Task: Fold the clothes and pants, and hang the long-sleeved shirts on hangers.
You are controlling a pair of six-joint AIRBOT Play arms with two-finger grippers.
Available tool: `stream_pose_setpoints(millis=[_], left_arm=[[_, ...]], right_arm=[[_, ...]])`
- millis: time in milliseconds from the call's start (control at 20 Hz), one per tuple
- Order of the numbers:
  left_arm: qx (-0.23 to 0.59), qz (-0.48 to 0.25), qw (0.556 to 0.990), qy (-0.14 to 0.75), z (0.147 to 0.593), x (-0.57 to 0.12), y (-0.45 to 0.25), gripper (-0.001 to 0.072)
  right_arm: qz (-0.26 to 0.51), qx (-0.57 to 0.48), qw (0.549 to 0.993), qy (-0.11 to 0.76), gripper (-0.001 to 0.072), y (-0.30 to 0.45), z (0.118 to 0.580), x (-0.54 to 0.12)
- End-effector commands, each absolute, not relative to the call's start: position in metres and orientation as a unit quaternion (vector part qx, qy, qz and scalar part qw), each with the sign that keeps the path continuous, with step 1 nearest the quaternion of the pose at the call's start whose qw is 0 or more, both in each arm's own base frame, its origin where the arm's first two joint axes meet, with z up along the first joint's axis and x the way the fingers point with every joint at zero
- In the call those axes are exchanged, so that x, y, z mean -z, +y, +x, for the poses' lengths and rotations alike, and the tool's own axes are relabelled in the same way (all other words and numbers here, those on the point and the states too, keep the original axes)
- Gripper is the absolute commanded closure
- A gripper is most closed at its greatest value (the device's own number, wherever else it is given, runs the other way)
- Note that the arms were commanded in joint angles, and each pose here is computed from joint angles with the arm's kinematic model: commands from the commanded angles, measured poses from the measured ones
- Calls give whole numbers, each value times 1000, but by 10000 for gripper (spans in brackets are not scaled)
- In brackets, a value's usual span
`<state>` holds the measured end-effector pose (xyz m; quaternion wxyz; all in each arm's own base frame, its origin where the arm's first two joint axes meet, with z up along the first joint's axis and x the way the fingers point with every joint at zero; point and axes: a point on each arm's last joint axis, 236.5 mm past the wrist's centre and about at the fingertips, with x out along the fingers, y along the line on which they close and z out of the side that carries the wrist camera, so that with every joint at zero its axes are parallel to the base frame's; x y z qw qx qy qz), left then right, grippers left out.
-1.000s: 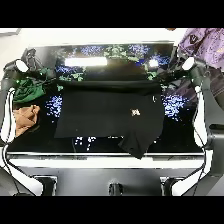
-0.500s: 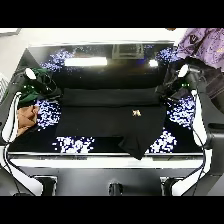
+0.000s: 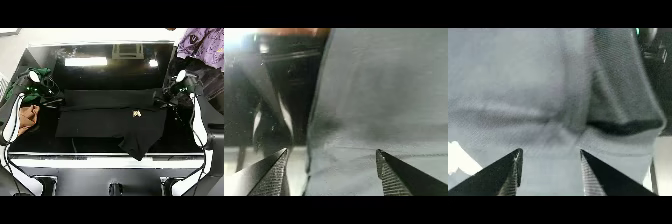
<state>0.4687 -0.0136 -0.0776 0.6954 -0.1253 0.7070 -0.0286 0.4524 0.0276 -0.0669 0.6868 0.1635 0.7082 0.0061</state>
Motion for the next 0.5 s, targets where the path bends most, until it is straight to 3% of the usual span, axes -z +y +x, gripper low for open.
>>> stream_pose_setpoints(millis=[0,50,200,450], left_arm=[[26,-138,726,673,485,32,2,70],[19,-142,744,653,488,8,15,70],[-22,-172,767,617,465,-42,66,70],[-72,-306,747,586,375,-27,97,71]], right_arm=[[116,-42,697,706,274,18,440,38],[100,-42,704,702,274,5,434,24],[178,-46,726,663,275,-26,409,-10],[355,-33,652,669,275,-10,286,28]])
